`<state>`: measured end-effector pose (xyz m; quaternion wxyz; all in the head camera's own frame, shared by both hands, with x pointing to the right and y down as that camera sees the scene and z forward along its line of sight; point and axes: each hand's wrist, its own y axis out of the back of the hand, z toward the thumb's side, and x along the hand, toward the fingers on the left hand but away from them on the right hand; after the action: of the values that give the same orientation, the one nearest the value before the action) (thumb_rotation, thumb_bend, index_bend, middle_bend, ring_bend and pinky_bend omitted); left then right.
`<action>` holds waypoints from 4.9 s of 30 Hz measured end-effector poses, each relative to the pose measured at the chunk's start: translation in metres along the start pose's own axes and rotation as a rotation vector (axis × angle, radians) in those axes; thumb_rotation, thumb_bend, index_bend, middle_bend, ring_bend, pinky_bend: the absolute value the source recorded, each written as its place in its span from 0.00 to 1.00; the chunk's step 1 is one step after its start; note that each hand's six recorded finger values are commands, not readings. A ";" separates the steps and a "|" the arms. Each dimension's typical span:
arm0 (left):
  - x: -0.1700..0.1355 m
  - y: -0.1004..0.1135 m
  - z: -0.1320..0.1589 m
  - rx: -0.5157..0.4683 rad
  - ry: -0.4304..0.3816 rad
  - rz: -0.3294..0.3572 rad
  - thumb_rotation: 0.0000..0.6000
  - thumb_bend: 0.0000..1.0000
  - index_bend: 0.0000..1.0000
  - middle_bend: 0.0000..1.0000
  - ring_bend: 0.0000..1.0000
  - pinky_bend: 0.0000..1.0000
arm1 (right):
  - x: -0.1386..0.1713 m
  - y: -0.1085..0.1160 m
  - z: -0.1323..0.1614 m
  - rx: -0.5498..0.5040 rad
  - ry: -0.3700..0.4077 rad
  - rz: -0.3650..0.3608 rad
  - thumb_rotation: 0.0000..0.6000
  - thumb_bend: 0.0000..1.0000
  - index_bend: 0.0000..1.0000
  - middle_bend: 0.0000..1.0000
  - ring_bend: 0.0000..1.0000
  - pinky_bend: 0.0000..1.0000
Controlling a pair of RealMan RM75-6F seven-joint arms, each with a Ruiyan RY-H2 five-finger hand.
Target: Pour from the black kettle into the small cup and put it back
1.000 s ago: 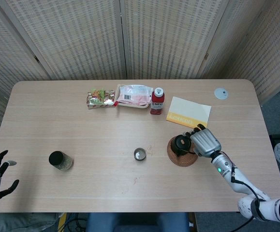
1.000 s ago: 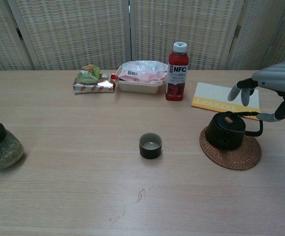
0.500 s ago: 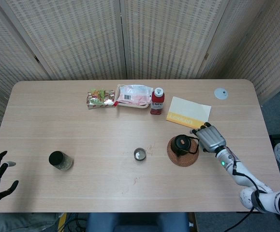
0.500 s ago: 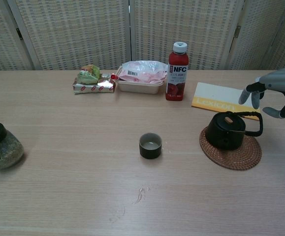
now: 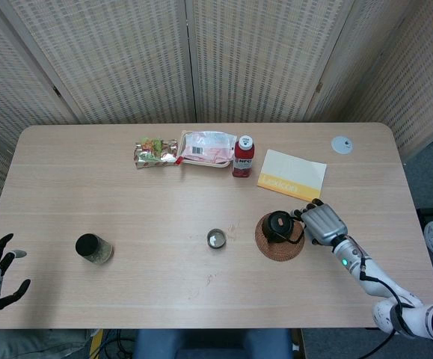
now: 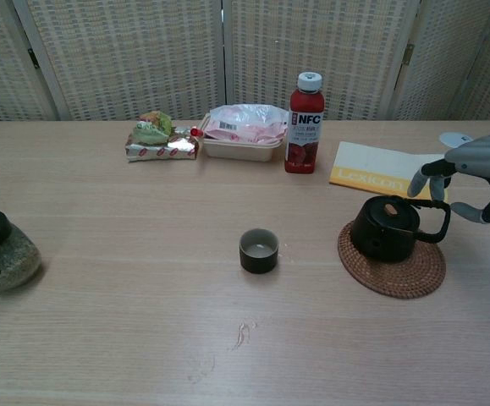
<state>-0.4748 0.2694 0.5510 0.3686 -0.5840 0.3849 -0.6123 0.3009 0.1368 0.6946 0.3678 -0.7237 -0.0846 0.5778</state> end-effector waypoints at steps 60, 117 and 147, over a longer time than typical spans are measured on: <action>-0.015 0.001 -0.010 -0.044 0.009 0.008 1.00 0.25 0.34 0.10 0.17 0.09 | 0.021 -0.010 0.052 0.013 0.118 -0.123 0.51 0.00 0.46 0.45 0.28 0.00; -0.015 -0.005 -0.012 -0.043 0.021 -0.002 1.00 0.25 0.34 0.10 0.17 0.08 | 0.023 -0.046 0.044 0.064 0.088 -0.011 0.51 0.00 0.53 0.53 0.41 0.00; -0.016 -0.003 -0.016 -0.039 0.033 0.000 1.00 0.25 0.34 0.10 0.17 0.07 | -0.013 -0.015 0.048 -0.027 0.110 -0.041 0.57 0.00 1.00 1.00 0.88 0.00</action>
<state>-0.4897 0.2854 0.5462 0.3509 -0.5810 0.4028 -0.6141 0.2581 0.1609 0.7108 0.3737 -0.7575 -0.0870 0.5283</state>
